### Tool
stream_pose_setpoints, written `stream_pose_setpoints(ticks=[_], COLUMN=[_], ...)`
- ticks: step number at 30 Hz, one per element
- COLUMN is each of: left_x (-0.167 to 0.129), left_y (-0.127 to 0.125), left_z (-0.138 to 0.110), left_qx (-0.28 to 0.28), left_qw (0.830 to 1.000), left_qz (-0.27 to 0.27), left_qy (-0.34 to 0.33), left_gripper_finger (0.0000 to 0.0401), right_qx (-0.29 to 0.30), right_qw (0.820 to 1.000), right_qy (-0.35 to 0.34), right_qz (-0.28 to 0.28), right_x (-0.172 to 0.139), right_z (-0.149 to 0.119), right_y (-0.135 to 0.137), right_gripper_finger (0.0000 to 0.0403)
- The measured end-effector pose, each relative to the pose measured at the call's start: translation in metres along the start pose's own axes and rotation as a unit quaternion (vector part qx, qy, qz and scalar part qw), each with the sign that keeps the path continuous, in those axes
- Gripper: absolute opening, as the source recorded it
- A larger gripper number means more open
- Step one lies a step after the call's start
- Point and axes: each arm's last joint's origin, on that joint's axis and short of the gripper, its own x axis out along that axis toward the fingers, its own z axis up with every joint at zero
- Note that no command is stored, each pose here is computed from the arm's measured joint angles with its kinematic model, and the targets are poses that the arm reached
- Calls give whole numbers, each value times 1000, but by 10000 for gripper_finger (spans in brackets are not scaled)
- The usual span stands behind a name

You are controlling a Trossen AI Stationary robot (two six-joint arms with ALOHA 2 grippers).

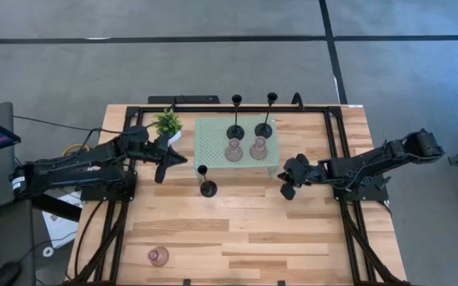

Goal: Pick & Place candle stick holders
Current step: Put the black candle holder on the shelf

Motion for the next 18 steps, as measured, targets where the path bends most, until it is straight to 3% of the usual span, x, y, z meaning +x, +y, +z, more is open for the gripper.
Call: stream_pose_setpoints(ticks=[4,8,14,18], left_x=[2,9,22,30], left_y=[-11,-28,-54,-68], left_z=[0,-1,6,1], left_qx=[-1,12,74,109], left_qw=[996,991,990,991], left_qz=[-85,-133,-119,-82], left_qy=[2,9,-33,-19], left_gripper_finger=[9,5,4,4], right_qx=[-31,-69,-106,-113], right_qw=[999,995,993,992], right_qy=[-12,-19,-21,-11], right_qz=[39,74,57,54], right_x=[-9,-17,-22,-23], right_z=[10,11,2,-1], right_y=[22,39,46,46], right_gripper_finger=[0,0,0,0])
